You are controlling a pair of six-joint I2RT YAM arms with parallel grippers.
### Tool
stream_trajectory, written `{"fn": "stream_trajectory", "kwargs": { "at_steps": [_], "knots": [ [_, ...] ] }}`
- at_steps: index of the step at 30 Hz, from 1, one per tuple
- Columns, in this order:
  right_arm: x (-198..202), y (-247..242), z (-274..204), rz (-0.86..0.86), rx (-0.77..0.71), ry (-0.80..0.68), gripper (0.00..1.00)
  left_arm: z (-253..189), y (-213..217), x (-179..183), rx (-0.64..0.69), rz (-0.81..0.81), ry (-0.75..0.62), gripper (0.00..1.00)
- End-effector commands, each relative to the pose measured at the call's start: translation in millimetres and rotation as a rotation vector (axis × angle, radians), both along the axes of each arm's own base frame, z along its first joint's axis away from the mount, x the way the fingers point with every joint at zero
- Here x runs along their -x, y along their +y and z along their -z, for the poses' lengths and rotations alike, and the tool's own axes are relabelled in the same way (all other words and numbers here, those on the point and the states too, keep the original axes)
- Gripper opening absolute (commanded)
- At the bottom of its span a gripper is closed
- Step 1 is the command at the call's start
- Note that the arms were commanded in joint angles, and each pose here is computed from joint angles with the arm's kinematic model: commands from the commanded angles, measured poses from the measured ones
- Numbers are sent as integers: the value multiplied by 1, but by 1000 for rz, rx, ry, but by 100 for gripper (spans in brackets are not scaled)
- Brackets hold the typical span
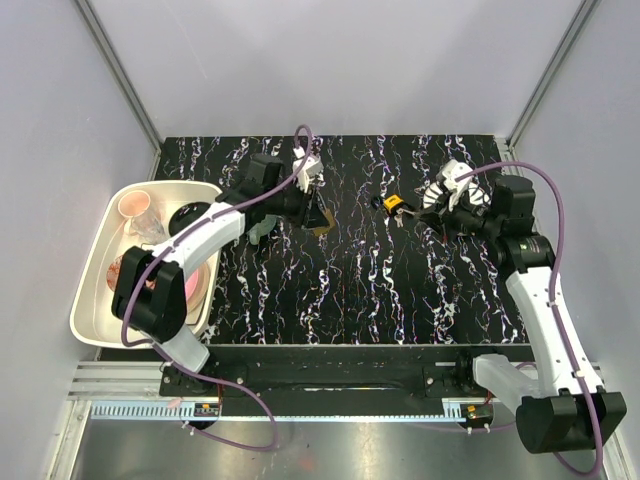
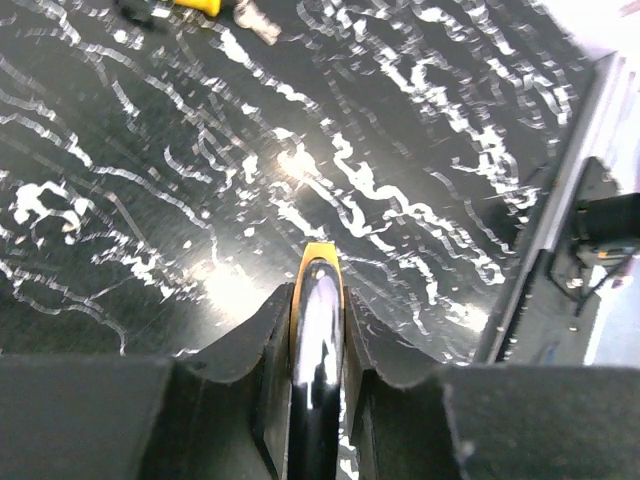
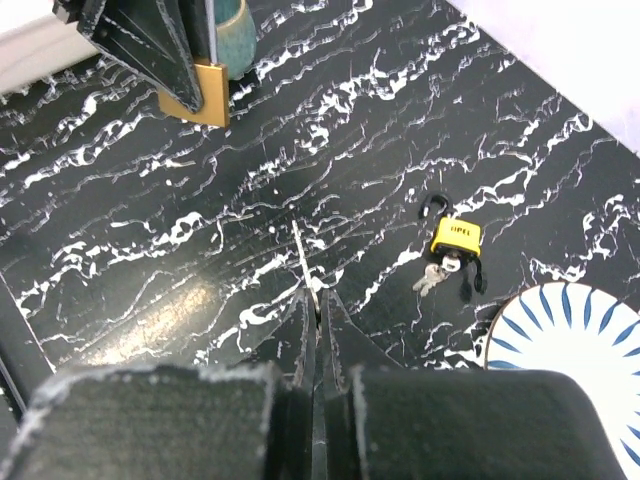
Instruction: Unlock with the key
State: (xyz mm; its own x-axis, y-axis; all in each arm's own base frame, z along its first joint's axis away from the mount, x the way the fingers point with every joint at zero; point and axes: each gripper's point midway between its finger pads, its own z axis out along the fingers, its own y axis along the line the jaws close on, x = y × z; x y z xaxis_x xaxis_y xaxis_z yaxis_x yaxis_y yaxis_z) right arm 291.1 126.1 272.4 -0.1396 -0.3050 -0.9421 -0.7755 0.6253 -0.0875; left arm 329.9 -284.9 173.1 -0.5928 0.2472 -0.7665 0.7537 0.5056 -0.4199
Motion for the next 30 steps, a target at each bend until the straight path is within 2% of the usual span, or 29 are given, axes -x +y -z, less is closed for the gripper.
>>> {"fn": "stream_trajectory", "kwargs": {
  "at_steps": [1,5,12,14,19,23,26,30],
  "knots": [
    [7,10,-42,-25,-98,-93,0,-95,-29,7,226,180,-95,0],
    [12,12,-46,16,-198,-86,0,-107,-35,1,246,187,-71,0],
    [10,12,-40,63,-258,-34,0,-118,-41,9,349,197,-27,0],
    [3,12,-44,81,-287,-40,0,-116,-41,15,372,184,20,0],
    [-2,17,-60,57,-329,-51,0,-123,-38,19,410,178,-7,0],
    [-17,17,-84,103,-404,-39,0,-131,-33,25,473,210,9,0],
    [-20,17,-99,109,-450,-76,0,-134,-30,23,506,216,39,0],
    [-20,13,-87,123,-444,-122,0,-146,-30,27,536,286,122,0]
  ]
}}
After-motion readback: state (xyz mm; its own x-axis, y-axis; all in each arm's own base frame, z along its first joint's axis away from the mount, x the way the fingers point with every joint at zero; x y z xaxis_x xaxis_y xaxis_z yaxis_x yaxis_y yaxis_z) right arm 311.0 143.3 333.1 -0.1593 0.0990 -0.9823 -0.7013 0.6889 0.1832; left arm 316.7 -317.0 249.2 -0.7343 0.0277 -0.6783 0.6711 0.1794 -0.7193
